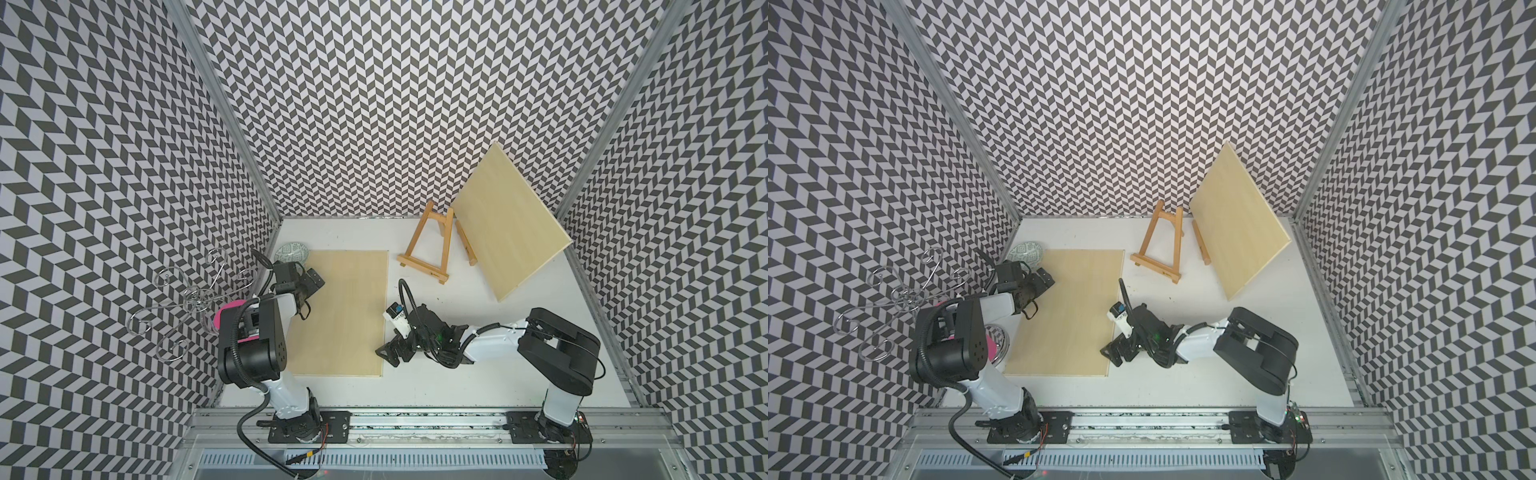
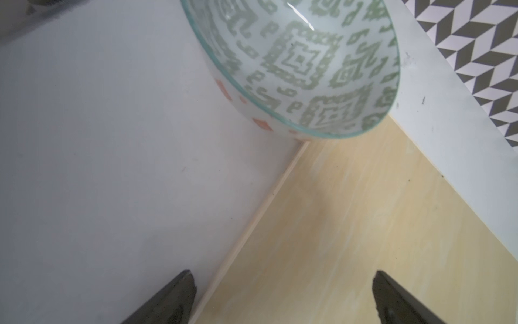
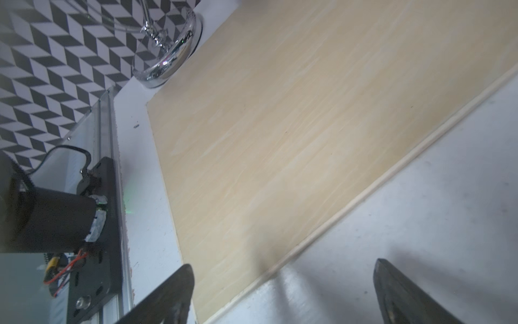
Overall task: Assemble the easel
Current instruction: Adjust the drawing board at the center of the board.
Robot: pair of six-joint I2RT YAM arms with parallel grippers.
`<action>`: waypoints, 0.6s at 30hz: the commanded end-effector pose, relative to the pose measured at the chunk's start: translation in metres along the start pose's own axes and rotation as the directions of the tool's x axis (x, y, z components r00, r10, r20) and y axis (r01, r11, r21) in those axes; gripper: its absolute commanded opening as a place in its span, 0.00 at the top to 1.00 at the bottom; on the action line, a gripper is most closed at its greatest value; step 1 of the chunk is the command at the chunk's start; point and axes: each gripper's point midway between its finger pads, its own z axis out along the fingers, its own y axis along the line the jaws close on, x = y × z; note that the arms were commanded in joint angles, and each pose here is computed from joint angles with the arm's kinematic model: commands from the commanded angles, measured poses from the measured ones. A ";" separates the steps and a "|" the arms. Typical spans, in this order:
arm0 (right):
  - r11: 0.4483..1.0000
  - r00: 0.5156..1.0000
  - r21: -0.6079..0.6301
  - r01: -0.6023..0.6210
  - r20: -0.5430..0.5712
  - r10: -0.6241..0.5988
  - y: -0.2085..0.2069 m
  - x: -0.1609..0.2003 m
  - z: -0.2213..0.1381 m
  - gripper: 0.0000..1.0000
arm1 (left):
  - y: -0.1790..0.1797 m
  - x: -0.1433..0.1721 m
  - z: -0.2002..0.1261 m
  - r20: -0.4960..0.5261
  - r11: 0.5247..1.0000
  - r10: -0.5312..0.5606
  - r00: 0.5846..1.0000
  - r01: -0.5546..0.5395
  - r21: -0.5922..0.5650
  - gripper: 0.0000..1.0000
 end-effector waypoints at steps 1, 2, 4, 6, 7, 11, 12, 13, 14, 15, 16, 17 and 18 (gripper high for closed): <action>0.991 0.991 -0.019 -0.133 0.025 0.133 -0.003 -0.014 -0.016 0.02 | -0.003 0.071 -0.005 -0.230 0.999 -0.045 0.972 0.047 0.005 0.01; 0.984 0.984 0.013 -0.180 0.009 0.179 -0.011 -0.011 -0.016 0.02 | -0.008 0.076 -0.007 -0.238 0.998 -0.043 0.970 0.051 0.027 0.01; 0.961 0.963 0.074 -0.268 -0.021 0.270 -0.028 -0.006 -0.017 0.01 | -0.018 0.087 -0.012 -0.256 0.997 -0.042 0.966 0.058 0.055 0.01; 0.930 0.932 0.103 -0.353 -0.042 0.359 -0.042 0.001 -0.021 0.01 | -0.023 0.104 -0.015 -0.285 0.997 -0.033 0.958 0.052 0.059 0.00; 0.916 0.919 0.114 -0.384 -0.047 0.391 -0.047 0.004 -0.023 0.01 | -0.025 0.111 -0.017 -0.303 0.996 -0.035 0.952 0.057 0.065 0.00; 0.866 0.871 0.149 -0.477 -0.053 0.489 -0.059 0.009 -0.030 0.01 | -0.032 0.134 -0.027 -0.339 0.994 -0.019 0.940 0.054 0.092 0.01; 0.852 0.860 0.174 -0.494 -0.044 0.508 -0.065 0.009 -0.032 0.01 | -0.034 0.136 -0.030 -0.343 0.994 -0.004 0.939 0.039 0.097 0.01; 0.840 0.853 0.199 -0.505 -0.035 0.521 -0.069 0.010 -0.033 0.00 | -0.033 0.139 -0.032 -0.346 0.996 0.010 0.938 0.021 0.086 0.01; 0.838 0.852 0.200 -0.509 -0.026 0.523 -0.071 0.008 -0.033 0.01 | -0.032 0.142 -0.034 -0.345 0.997 0.019 0.938 0.008 0.077 0.00; 0.835 0.850 0.200 -0.512 -0.020 0.526 -0.073 0.007 -0.032 0.01 | -0.031 0.145 -0.036 -0.351 0.997 0.024 0.936 0.003 0.077 0.00; 0.826 0.843 0.214 -0.521 -0.024 0.538 -0.078 0.007 -0.031 0.01 | -0.028 0.150 -0.038 -0.360 0.998 0.025 0.933 0.000 0.070 0.00; 0.822 0.842 0.231 -0.521 -0.020 0.539 -0.082 0.005 -0.030 0.01 | -0.025 0.154 -0.039 -0.365 0.998 0.033 0.930 -0.009 0.066 0.00; 0.819 0.843 0.246 -0.519 -0.012 0.538 -0.086 0.004 -0.029 0.01 | -0.021 0.157 -0.041 -0.368 0.998 0.035 0.929 -0.017 0.053 0.00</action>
